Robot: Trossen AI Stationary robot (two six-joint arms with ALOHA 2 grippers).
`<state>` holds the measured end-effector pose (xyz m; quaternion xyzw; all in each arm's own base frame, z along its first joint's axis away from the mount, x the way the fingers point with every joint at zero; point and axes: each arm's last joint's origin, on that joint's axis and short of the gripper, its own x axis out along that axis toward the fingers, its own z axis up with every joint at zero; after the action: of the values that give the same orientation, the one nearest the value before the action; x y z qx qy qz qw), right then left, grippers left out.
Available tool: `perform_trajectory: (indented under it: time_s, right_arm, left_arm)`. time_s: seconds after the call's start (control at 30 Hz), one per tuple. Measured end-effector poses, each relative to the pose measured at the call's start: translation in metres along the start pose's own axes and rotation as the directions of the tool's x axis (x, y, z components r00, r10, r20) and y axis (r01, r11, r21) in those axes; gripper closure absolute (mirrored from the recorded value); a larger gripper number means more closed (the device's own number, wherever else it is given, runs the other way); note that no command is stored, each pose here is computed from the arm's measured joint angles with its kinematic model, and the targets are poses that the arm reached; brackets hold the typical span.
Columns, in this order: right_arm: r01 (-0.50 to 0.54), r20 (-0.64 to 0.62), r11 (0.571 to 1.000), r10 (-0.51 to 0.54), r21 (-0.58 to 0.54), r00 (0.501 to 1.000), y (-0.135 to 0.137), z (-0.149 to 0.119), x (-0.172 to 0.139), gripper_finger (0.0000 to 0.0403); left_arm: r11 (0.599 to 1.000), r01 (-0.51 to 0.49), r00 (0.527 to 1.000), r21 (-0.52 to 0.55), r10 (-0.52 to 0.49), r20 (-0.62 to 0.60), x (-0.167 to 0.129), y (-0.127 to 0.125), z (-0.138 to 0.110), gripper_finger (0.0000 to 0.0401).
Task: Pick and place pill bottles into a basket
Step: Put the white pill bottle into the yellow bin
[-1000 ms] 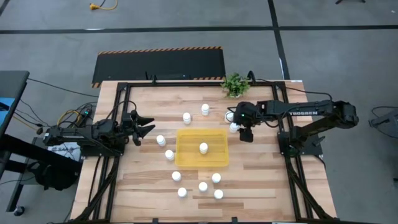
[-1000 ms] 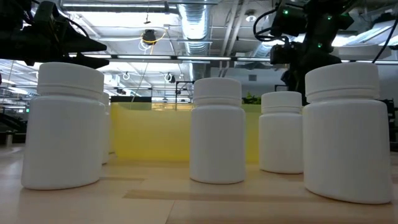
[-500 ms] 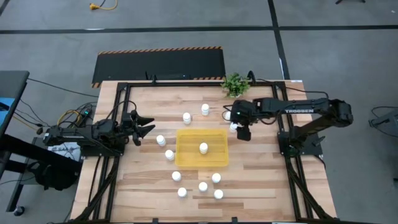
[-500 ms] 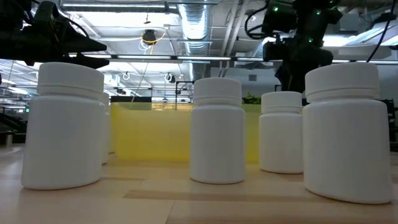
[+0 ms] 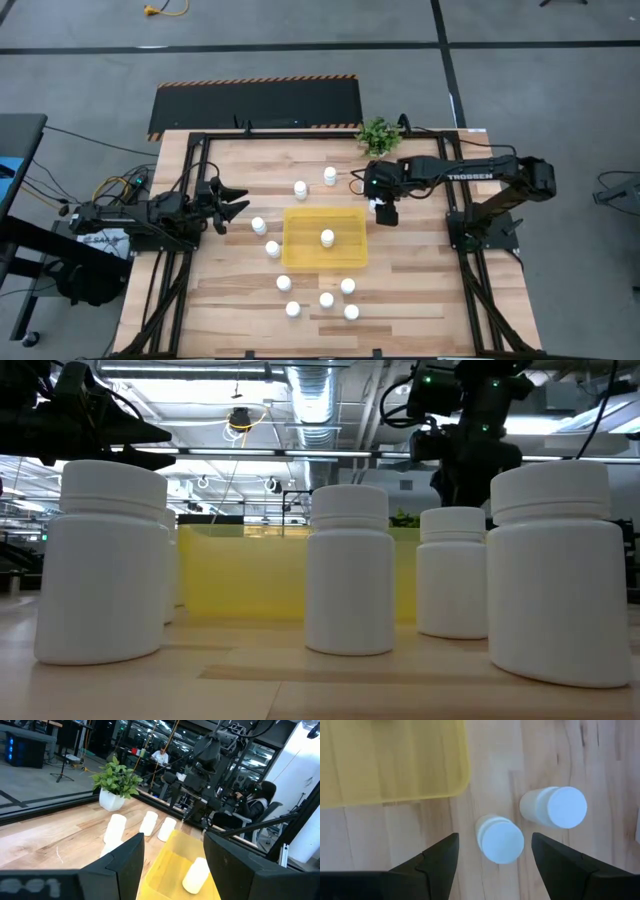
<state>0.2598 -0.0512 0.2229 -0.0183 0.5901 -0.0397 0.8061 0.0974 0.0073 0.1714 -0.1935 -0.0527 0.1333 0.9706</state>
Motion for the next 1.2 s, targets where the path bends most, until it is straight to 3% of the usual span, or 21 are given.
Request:
perform_trajectory:
  time_s: [0.27,0.47,0.6,1.2]
  right_arm:
    - [-0.003,-0.015,1.000,0.003,0.000,1.000,0.0002,-0.0014,-0.0003,0.0159]
    - [-0.005,-0.032,1.000,0.005,0.000,0.999,0.0005,-0.0031,-0.0003,0.0159]
    - [-0.007,-0.043,1.000,0.007,-0.001,0.999,0.0007,-0.0041,-0.0003,0.0159]
    - [-0.013,-0.055,1.000,0.011,-0.023,0.998,-0.0008,-0.0026,0.0064,0.0159]
  left_arm:
    - [1.000,0.015,1.000,-0.008,-0.015,-0.006,0.0000,-0.0004,-0.0001,0.0207]
    - [0.979,0.191,0.978,0.075,-0.184,-0.095,-0.0007,-0.0049,-0.0039,0.0207]
    - [0.956,0.284,0.951,0.073,-0.271,-0.150,-0.0015,-0.0069,-0.0067,0.0207]
    - [0.946,0.308,0.944,0.101,-0.291,-0.154,-0.0017,-0.0076,-0.0065,0.0207]
